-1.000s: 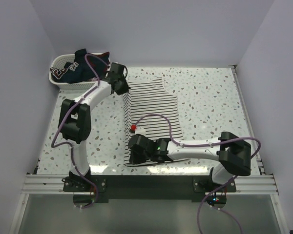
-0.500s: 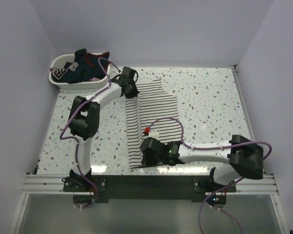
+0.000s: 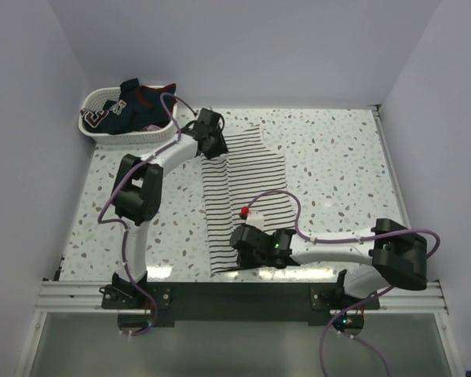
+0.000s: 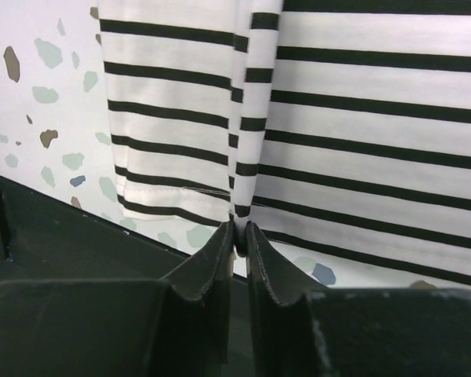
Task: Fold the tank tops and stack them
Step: Fold the tank top
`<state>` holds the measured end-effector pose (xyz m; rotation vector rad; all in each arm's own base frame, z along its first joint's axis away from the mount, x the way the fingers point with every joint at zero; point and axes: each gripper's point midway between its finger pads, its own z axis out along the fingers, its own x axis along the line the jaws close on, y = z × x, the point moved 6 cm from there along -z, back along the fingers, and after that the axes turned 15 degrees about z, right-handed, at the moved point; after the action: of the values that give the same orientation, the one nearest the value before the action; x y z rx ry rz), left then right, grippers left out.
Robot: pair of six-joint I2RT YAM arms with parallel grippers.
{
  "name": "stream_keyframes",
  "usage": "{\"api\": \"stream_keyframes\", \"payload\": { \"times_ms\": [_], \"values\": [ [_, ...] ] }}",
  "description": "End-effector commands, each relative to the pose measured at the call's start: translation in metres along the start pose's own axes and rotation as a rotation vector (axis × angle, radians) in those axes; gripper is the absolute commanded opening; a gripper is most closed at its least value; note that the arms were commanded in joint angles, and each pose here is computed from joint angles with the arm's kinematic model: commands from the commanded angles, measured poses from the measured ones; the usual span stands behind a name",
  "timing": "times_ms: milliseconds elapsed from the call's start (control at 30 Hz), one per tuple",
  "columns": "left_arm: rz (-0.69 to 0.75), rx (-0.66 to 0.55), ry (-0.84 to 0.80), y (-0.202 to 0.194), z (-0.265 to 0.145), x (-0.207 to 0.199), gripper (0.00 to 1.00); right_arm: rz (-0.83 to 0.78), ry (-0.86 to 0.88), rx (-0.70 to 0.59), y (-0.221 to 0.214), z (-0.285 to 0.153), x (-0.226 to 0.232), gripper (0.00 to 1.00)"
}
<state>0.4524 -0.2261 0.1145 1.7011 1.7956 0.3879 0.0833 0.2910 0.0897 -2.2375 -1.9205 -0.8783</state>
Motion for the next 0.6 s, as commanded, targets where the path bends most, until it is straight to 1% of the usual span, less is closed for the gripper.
{"api": "stream_keyframes", "payload": {
  "times_ms": [0, 33, 67, 100, 133, 167, 200, 233, 300, 333, 367, 467, 533, 567],
  "values": [
    [0.014, -0.119, -0.076, 0.028, -0.009, -0.017, 0.42, 0.027, -0.025, -0.103, 0.016, -0.018, -0.003, 0.18],
    [0.018, -0.129, -0.084, 0.030, -0.012, -0.018, 0.45, 0.028, -0.031, -0.124, 0.020, -0.024, -0.004, 0.26],
    [0.023, -0.147, -0.094, 0.035, -0.016, -0.020, 0.48, 0.018, -0.065, -0.136, 0.023, -0.030, -0.008, 0.28],
    [0.031, -0.158, -0.102, 0.038, -0.019, -0.021, 0.48, 0.020, -0.083, -0.177, 0.029, -0.034, -0.010, 0.29],
    [0.034, -0.164, -0.116, 0.040, -0.022, -0.023, 0.48, 0.025, -0.084, -0.193, 0.032, -0.041, -0.011, 0.34],
    [0.035, -0.163, -0.122, 0.039, -0.023, -0.024, 0.48, 0.021, -0.109, -0.209, 0.035, -0.045, -0.016, 0.36],
    [0.026, -0.164, -0.133, 0.039, -0.024, -0.025, 0.48, 0.018, -0.114, -0.227, 0.038, -0.048, -0.018, 0.39],
    [0.024, -0.157, -0.144, 0.037, -0.025, -0.025, 0.47, 0.019, -0.118, -0.269, 0.043, -0.050, -0.019, 0.45],
    [0.007, -0.144, -0.142, 0.031, -0.023, -0.024, 0.44, 0.002, -0.142, -0.284, 0.049, -0.051, -0.019, 0.45],
    [0.002, -0.135, -0.138, 0.028, -0.020, -0.022, 0.39, -0.013, -0.162, -0.285, 0.050, -0.047, -0.019, 0.45],
    [0.000, -0.122, -0.134, 0.024, -0.018, -0.021, 0.38, -0.021, -0.160, -0.285, 0.052, -0.045, -0.013, 0.45],
    [-0.003, -0.079, -0.139, 0.011, -0.008, -0.019, 0.36, -0.066, -0.184, -0.258, 0.048, -0.029, -0.001, 0.44],
    [-0.003, -0.070, -0.141, 0.006, -0.002, -0.018, 0.36, -0.090, -0.191, -0.248, 0.048, -0.019, 0.005, 0.43],
    [-0.004, -0.061, -0.139, 0.002, 0.001, -0.016, 0.36, -0.092, -0.169, -0.251, 0.050, -0.018, 0.017, 0.43]
  ]
}}
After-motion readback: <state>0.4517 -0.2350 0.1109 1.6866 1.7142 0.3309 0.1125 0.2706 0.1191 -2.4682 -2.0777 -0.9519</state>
